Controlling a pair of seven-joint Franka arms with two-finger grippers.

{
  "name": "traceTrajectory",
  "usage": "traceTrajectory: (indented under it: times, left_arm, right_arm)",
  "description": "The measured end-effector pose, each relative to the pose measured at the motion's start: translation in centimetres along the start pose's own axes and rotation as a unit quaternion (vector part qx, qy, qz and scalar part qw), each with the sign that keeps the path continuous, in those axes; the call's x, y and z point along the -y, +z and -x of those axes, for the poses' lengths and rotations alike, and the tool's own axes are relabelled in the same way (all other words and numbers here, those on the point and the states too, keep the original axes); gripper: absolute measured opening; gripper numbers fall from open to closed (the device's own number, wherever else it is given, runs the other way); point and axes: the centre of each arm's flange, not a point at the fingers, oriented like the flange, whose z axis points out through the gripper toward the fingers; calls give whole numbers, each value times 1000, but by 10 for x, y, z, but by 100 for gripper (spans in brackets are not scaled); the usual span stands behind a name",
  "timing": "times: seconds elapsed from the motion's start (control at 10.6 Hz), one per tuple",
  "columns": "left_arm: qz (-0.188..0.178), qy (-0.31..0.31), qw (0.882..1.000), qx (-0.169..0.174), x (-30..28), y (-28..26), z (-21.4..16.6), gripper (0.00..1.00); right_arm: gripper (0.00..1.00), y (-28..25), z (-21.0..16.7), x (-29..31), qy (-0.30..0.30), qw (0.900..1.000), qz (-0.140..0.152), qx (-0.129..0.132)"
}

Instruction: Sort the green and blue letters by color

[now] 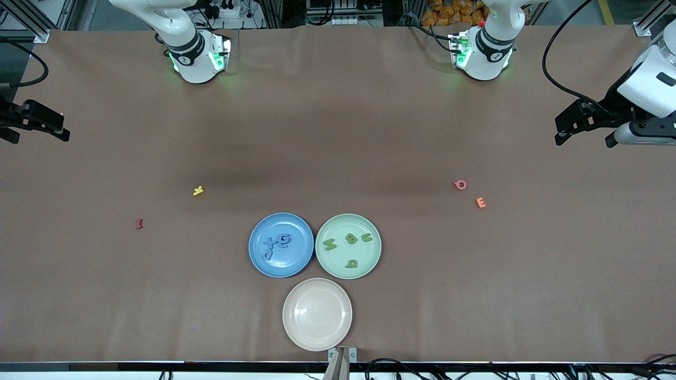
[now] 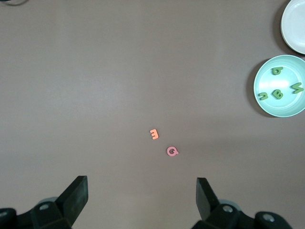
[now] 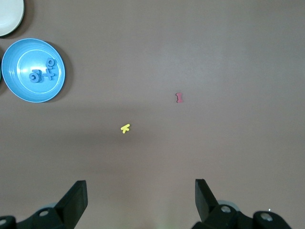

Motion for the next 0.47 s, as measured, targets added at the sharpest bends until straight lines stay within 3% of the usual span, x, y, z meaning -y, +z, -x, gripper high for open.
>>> traceTrajectory:
  times: [0.47]
  left_arm:
    - [0,1,1000,0,-1,0,0,100]
  right_arm:
    - [100,10,-8,1,0,1000,1,-6]
